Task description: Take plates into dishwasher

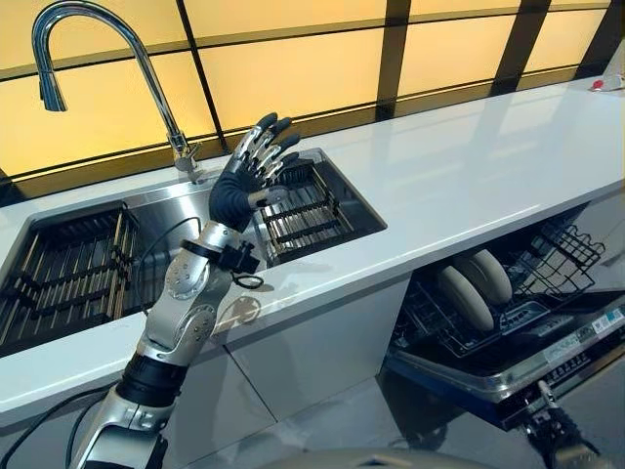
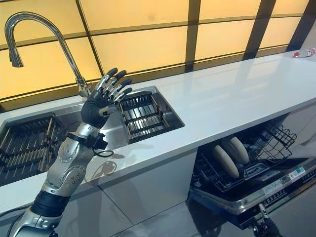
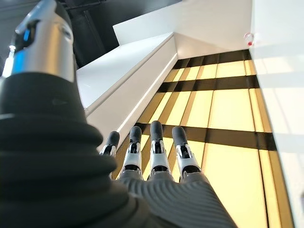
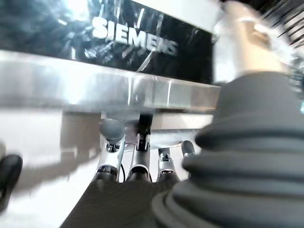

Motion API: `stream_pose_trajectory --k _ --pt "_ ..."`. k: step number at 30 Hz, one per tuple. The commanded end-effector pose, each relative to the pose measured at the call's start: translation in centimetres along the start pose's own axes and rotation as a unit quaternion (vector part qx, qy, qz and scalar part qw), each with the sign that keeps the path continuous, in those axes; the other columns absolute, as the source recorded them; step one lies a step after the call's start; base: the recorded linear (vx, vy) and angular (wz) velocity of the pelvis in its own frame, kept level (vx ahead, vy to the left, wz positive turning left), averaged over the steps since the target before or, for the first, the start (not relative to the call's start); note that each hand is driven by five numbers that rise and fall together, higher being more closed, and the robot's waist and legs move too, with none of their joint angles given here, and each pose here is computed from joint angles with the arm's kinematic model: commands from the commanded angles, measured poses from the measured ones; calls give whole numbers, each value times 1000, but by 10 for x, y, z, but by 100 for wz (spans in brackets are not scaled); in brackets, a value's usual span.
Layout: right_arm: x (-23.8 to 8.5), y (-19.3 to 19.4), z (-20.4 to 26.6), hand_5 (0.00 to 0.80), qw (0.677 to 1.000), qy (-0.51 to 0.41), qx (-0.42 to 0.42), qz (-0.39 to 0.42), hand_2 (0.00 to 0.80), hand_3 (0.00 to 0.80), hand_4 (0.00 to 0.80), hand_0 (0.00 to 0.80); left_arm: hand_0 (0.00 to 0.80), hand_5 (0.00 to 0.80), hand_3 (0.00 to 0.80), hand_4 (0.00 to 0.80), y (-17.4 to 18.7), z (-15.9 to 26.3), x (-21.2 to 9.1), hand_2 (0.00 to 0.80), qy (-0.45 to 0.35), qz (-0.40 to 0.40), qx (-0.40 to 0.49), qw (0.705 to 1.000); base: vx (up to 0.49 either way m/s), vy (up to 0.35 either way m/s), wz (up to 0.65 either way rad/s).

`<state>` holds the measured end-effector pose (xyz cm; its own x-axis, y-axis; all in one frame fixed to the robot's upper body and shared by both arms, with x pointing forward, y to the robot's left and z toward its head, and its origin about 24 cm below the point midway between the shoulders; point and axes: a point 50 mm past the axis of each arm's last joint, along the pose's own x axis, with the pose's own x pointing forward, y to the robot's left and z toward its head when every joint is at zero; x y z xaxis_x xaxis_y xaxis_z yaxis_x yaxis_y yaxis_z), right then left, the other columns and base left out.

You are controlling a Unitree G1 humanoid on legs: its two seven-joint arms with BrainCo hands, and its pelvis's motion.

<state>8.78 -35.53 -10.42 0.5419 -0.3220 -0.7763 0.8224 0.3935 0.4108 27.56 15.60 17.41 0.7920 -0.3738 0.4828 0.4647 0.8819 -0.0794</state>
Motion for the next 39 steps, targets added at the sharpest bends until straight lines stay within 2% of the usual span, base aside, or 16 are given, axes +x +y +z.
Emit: stream_pose_trajectory --k 1,5,11,15,18,22,26,30,34,39 --pt "14 118 -23 0 936 69 49 342 0 0 0 0 0 0 0 0 5 19 14 0 -55 -19 2 998 0 0 0" --pt "7 161 -7 0 897 50 36 438 0 0 0 0 0 0 0 0 4 15 11 0 -53 -23 1 998 0 0 0" --pt "-11 221 11 0 856 15 -18 516 0 0 0 0 0 0 0 0 3 12 12 0 -55 -20 0 998 -10 2 4" --pt "-20 257 23 0 848 -8 -43 529 0 0 0 0 0 0 0 0 4 11 16 0 -55 -15 0 998 -9 11 11" --pt "-22 272 30 0 853 -23 -56 519 0 0 0 0 0 0 0 0 6 10 19 0 -57 -12 1 998 0 7 4" --pt "-16 268 37 0 871 -37 -73 485 0 0 0 0 0 0 0 0 11 10 20 0 -57 -3 2 998 12 18 18" --pt "-2 244 34 0 896 -45 -175 405 0 0 0 0 0 0 0 0 12 13 19 0 -60 7 8 998 1 19 5" --pt "-1 225 13 0 880 -46 -269 388 0 0 0 0 0 0 0 0 12 13 11 0 -64 21 17 998 -15 39 -1" --pt "-15 220 -28 0 852 -20 -286 437 0 0 0 0 0 0 0 0 18 9 -2 0 -71 49 25 996 -18 48 -2" --pt "-26 175 -81 0 835 53 -391 383 0 0 0 0 0 0 0 0 25 14 -20 0 -88 97 45 990 -21 53 -10"
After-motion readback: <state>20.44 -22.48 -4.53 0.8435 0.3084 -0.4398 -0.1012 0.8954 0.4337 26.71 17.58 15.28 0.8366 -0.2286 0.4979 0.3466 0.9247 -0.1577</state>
